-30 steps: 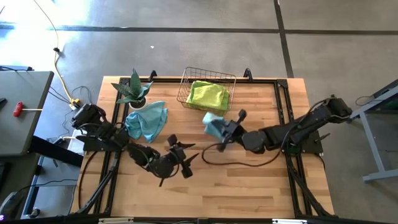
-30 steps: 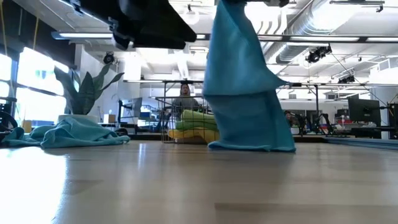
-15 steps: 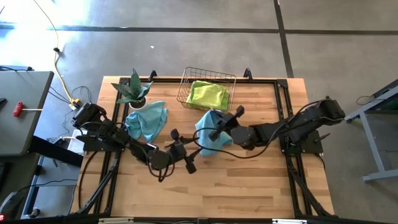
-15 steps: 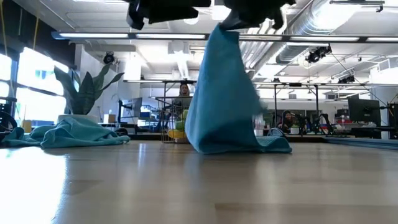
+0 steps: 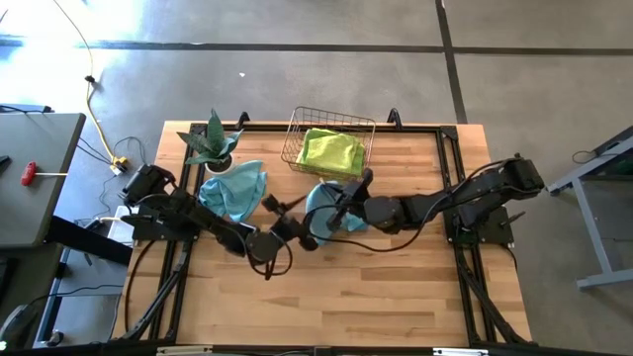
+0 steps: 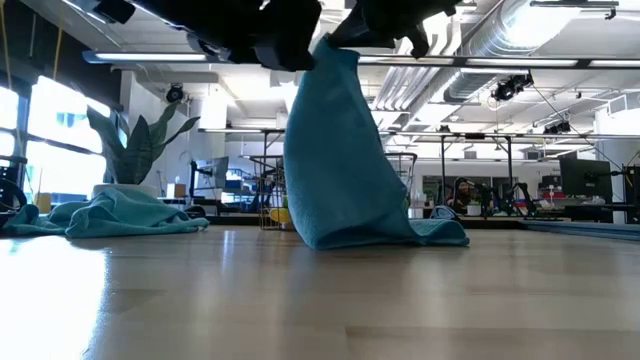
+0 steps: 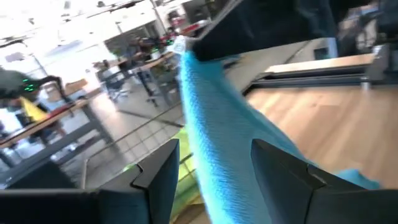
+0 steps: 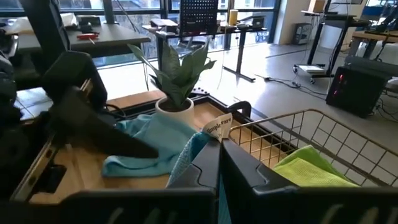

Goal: Fold microfiber towels
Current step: Fold the bottom blue microfiber towel

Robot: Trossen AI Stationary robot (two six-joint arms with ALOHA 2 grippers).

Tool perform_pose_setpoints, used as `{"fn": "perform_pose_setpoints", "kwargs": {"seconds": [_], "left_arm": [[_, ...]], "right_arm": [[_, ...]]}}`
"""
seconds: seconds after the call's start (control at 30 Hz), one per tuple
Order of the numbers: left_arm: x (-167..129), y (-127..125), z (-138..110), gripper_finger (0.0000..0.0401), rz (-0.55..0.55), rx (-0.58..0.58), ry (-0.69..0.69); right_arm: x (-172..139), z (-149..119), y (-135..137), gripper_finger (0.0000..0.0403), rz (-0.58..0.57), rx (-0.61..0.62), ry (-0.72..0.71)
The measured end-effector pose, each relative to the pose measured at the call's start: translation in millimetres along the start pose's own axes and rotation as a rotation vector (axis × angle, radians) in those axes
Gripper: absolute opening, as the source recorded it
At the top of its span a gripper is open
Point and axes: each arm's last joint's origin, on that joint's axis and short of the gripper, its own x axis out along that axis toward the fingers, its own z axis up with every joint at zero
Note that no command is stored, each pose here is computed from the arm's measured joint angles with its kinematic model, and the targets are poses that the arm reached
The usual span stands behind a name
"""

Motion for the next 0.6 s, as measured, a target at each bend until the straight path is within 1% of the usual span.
{"fn": "perform_pose_setpoints", "kwargs": {"seconds": [0.03,0.1,0.17,0.23,0.27,0.3,0.37,0.47,0.53,0.6], "left_arm": [[1,0,0,0.0190,0.000,0.000,0.001],[3,-1,0,0.0190,-0.059,-0.033,-0.011],[3,-4,0,0.0190,-0.158,-0.137,-0.023],[3,-8,-1,0.0190,-0.263,-0.251,-0.016],[3,-11,-3,0.0190,-0.309,-0.284,-0.009],[3,-14,-7,0.0190,-0.344,-0.283,0.003],[4,-22,-18,0.0190,-0.389,-0.229,0.022],[5,-40,-43,0.0190,-0.459,-0.100,0.053],[5,-51,-60,0.0190,-0.464,-0.016,0.063],[4,-61,-71,0.0190,-0.409,0.062,0.068]], "right_arm": [[0,0,0,0.0000,0.000,0.002,-0.001],[0,1,0,0.0000,-0.002,0.007,-0.008],[0,2,-1,0.0000,-0.032,-0.011,-0.021],[0,5,-2,0.0000,-0.082,-0.063,-0.041],[0,6,-2,0.0000,-0.100,-0.093,-0.050],[0,8,-2,0.0000,-0.105,-0.114,-0.060],[0,12,-2,0.0000,-0.089,-0.115,-0.092],[-1,20,0,0.0000,-0.047,-0.070,-0.152],[-2,22,0,0.0000,-0.043,-0.047,-0.174],[-2,23,-1,0.0000,-0.051,-0.039,-0.178]]}}
